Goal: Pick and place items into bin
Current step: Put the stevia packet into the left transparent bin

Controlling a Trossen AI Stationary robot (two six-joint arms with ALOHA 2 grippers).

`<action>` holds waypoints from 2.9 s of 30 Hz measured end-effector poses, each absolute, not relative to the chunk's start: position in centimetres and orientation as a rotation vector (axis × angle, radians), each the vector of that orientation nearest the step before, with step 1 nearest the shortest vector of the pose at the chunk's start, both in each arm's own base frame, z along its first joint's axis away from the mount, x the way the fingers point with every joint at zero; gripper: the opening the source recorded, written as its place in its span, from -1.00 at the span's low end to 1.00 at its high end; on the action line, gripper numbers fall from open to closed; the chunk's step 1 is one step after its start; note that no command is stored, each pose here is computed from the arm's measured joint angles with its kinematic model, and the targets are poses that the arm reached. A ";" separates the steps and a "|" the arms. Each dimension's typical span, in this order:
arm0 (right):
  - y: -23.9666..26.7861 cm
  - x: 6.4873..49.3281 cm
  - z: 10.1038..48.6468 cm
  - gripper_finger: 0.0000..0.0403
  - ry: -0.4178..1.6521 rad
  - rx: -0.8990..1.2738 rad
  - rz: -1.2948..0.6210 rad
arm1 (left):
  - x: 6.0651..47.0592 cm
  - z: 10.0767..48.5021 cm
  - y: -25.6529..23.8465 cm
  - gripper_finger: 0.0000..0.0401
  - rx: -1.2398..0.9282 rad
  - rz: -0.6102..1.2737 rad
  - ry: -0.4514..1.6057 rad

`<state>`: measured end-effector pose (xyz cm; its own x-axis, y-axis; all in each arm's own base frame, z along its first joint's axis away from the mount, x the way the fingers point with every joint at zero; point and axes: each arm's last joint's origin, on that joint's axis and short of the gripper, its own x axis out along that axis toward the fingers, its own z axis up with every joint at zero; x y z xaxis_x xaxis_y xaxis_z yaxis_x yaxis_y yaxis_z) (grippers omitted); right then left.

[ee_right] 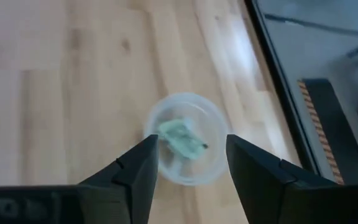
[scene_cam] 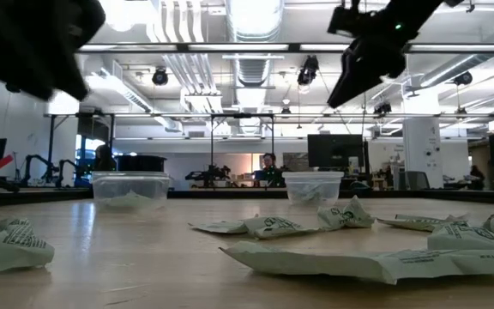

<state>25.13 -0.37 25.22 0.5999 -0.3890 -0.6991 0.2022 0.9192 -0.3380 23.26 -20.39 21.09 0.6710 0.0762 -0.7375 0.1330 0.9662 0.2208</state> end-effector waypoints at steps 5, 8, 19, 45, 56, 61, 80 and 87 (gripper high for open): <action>2.1 23.7 24.6 -0.12 0.843 -0.259 -0.253 | 23.7 20.2 -22.8 -0.42 0.265 -0.181 0.807; 3.2 23.0 24.1 -0.13 0.833 -0.254 -0.214 | 24.1 19.0 -23.1 -0.42 0.269 -0.192 0.845; 5.8 21.9 23.7 -0.13 0.797 -0.238 -0.129 | 25.2 16.8 -22.8 -0.42 0.284 -0.167 0.906; 6.3 22.0 23.7 -0.13 0.772 -0.236 -0.112 | 26.9 15.0 -21.6 -0.78 0.190 -0.248 1.000; 6.3 21.9 23.5 -0.13 0.778 -0.235 -0.113 | 26.8 15.7 -21.3 -0.99 0.266 -0.212 0.987; 6.3 21.9 23.3 -0.13 0.781 -0.212 -0.120 | 25.9 17.6 -20.0 -1.00 0.323 -0.053 0.966; 7.6 20.8 20.5 -0.13 0.764 -0.194 -0.064 | 23.3 19.7 -10.6 -1.00 0.437 0.597 1.075; 7.8 20.8 20.5 -0.13 0.760 -0.194 -0.054 | 24.0 18.6 -7.3 -1.00 0.426 0.609 1.213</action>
<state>20.76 7.79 20.48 0.7243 -0.1189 -0.6792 -0.0214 0.9807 -0.1945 23.99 -7.30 18.63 0.2236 0.6409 -0.7344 -0.2059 0.7675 0.6071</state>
